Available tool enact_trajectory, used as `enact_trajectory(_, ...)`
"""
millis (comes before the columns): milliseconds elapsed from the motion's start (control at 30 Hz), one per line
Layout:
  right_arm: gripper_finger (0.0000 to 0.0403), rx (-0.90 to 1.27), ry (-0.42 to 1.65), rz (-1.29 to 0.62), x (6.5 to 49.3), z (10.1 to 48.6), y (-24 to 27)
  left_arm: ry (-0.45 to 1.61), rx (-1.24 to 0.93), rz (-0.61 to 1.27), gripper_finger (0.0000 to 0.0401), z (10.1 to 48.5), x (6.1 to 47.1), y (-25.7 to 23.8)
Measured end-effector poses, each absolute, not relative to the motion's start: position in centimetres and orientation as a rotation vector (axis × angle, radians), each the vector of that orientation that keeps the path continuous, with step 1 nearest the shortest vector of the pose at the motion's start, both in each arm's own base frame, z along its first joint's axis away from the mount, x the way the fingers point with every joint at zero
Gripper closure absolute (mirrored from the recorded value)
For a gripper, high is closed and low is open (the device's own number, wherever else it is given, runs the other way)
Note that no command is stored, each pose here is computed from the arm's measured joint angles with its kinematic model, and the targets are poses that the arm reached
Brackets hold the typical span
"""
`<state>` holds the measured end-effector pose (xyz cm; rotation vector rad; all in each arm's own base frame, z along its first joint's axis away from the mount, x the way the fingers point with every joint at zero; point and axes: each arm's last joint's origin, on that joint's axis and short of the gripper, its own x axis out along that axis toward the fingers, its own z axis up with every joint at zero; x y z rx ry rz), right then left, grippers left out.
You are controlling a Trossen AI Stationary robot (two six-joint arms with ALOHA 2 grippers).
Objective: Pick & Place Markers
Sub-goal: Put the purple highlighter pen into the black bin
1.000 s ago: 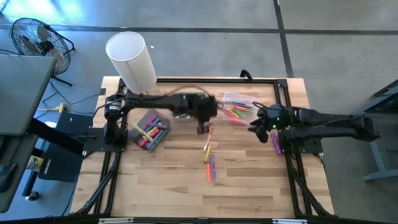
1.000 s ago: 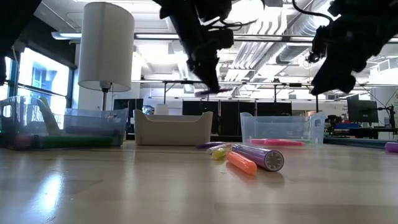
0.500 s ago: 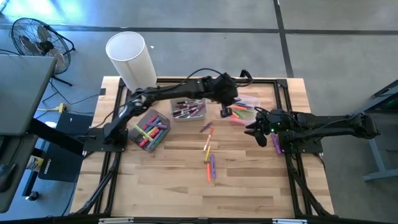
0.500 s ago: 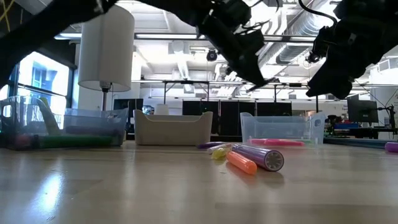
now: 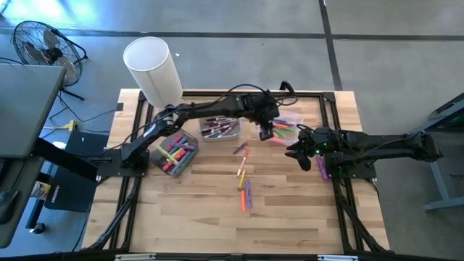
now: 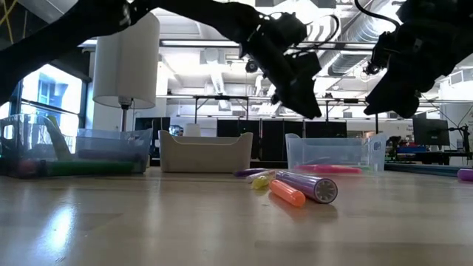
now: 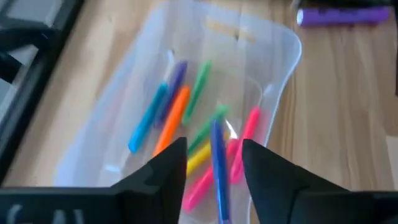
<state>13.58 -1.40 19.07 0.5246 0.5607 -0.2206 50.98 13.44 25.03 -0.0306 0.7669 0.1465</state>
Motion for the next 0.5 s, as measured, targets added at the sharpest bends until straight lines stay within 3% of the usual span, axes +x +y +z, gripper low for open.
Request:
enact_trajectory(300, 0.0258, 0.524, 0.516, -0.211, 13.8, 19.4, -1.4, 0.813, -0.141, 0.18, 0.0224, 28.0, 50.1, 12.9)
enact_trajectory(500, 0.0258, 0.519, 0.511, -0.21, 13.8, 19.5, -1.4, 0.846, -0.275, 0.04, 0.0258, 29.0, 49.7, 9.7)
